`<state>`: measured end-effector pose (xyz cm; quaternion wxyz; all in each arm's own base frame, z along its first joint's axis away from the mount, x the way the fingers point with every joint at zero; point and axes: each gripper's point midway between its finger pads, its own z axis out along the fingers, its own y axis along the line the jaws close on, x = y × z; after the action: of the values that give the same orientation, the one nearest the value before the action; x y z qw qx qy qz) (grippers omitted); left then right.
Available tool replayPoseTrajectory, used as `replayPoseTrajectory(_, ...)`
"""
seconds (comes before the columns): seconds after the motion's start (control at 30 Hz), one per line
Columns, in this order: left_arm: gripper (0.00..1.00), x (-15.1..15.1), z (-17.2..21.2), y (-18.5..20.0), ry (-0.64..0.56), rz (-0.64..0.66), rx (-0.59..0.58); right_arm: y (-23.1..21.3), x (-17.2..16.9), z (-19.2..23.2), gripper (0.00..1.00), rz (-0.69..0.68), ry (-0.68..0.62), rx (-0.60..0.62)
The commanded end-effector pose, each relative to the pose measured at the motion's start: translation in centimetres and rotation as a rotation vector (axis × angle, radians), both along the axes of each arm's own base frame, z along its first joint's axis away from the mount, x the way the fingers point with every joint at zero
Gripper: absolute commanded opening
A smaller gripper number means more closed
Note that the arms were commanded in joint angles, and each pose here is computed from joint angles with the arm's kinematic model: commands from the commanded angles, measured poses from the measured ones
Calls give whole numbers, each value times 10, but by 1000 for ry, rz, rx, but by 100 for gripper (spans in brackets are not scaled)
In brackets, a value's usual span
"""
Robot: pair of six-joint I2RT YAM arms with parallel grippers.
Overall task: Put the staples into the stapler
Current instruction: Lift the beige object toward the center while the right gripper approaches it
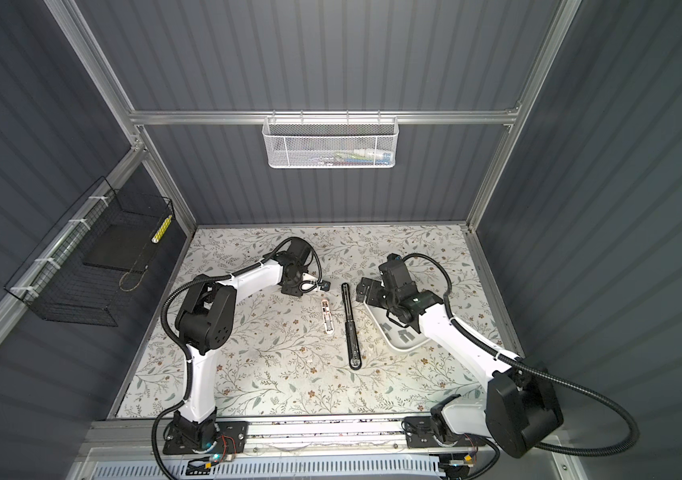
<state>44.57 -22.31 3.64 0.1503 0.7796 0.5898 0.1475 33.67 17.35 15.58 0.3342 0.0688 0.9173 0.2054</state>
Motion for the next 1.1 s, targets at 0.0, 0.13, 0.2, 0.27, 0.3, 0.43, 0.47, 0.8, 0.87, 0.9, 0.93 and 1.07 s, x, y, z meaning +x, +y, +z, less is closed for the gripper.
replayPoseTrajectory(0.0,47,-10,-10,11,74,-28,44,1,3,-2,99,-2,9,9)
replayPoseTrajectory(0.13,47,-7,-2,14,65,-20,24,1,3,-3,99,-2,13,10)
replayPoseTrajectory(0.2,47,-7,1,15,64,-21,15,1,4,-4,99,-2,16,10)
replayPoseTrajectory(0.27,47,-7,2,16,61,-24,16,2,3,-5,99,0,18,10)
replayPoseTrajectory(0.3,47,-7,1,17,62,-27,19,1,4,-4,99,-3,17,11)
replayPoseTrajectory(0.43,50,-5,-2,18,58,-26,29,2,4,-5,99,-2,20,13)
replayPoseTrajectory(0.47,48,-5,-2,18,59,-24,30,2,4,-5,99,-1,19,12)
replayPoseTrajectory(0.8,35,1,6,14,45,-9,8,2,4,-7,99,-1,27,14)
replayPoseTrajectory(0.87,33,0,10,12,43,-11,-2,2,4,-8,99,-1,30,14)
replayPoseTrajectory(0.9,30,-1,12,12,42,-10,-4,2,4,-8,99,-1,30,15)
replayPoseTrajectory(0.93,26,0,16,12,37,-7,-13,2,5,-8,99,-3,29,15)
replayPoseTrajectory(1.07,10,0,46,3,-1,38,-110,-3,4,-5,99,-18,17,7)
